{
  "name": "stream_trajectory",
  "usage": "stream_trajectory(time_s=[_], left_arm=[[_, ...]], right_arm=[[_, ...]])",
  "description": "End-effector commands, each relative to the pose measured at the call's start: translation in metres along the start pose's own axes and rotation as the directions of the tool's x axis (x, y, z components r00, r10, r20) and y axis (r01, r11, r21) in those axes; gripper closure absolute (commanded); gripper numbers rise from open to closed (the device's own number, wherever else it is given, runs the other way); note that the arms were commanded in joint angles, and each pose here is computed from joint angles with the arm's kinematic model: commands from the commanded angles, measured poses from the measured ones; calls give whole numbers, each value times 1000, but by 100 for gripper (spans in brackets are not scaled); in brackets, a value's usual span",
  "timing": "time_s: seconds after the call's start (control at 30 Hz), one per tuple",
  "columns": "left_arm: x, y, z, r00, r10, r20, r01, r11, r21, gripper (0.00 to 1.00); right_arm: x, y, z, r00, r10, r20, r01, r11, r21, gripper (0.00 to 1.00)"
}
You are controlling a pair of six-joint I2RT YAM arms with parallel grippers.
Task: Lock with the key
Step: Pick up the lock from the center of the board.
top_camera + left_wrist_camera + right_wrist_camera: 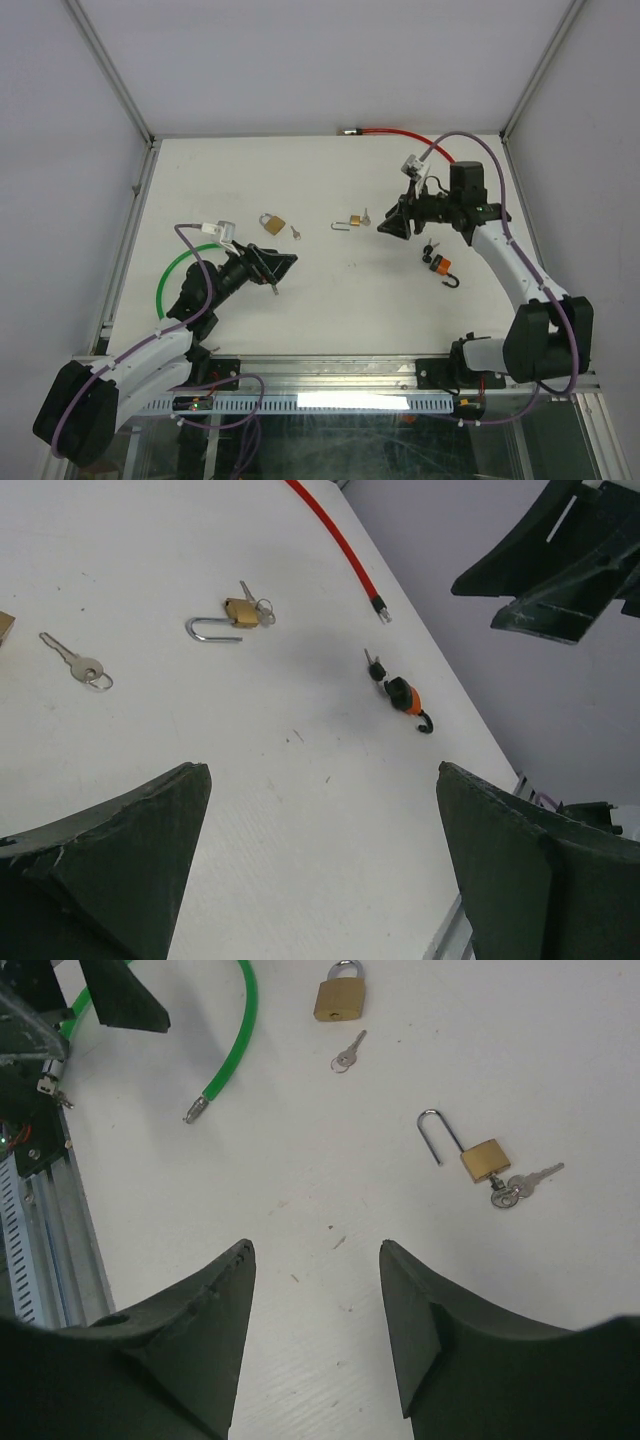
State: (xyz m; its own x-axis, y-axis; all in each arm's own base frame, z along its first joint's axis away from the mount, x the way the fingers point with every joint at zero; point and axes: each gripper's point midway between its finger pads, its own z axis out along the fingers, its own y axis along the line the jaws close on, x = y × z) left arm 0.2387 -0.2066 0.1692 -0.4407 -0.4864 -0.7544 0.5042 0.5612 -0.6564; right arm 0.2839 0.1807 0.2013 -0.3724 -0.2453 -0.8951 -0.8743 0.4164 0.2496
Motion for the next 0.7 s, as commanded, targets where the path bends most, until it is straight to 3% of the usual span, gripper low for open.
stream_trajectory(time_s=[0.0, 0.2, 0.33, 0.43, 0.5, 0.6, 0.67], left_arm=[[-13, -12, 4, 1000, 5, 23, -6, 1000, 30, 1], [-11, -10, 2, 1000, 0, 21, -1, 1000, 17, 1], [-12, -8, 1, 1000, 5, 20, -5, 1000, 4, 1], [-12, -6, -1, 1000, 12, 18, -11, 1000, -11, 1], [-11, -4, -2, 1000, 15, 19, -15, 1000, -23, 1], [-12, -2, -3, 999, 23, 28, -22, 999, -33, 1], [-12, 0, -4, 999, 24, 29, -22, 999, -41, 1]], right_arm=[[-33, -20, 11, 999, 23, 31, -24, 999, 23, 44], [-28, -47, 49, 994, -27, -104, 29, 999, 22, 44], [-15, -52, 69, 965, -194, -176, 168, 974, -149, 40], [-4, -66, 80, 919, -351, -179, 309, 924, -225, 36], [7, -69, 83, 855, -491, -166, 426, 848, -315, 27], [29, -78, 88, 780, -597, -188, 485, 766, -422, 17], [36, -91, 96, 749, -619, -237, 487, 757, -436, 17]])
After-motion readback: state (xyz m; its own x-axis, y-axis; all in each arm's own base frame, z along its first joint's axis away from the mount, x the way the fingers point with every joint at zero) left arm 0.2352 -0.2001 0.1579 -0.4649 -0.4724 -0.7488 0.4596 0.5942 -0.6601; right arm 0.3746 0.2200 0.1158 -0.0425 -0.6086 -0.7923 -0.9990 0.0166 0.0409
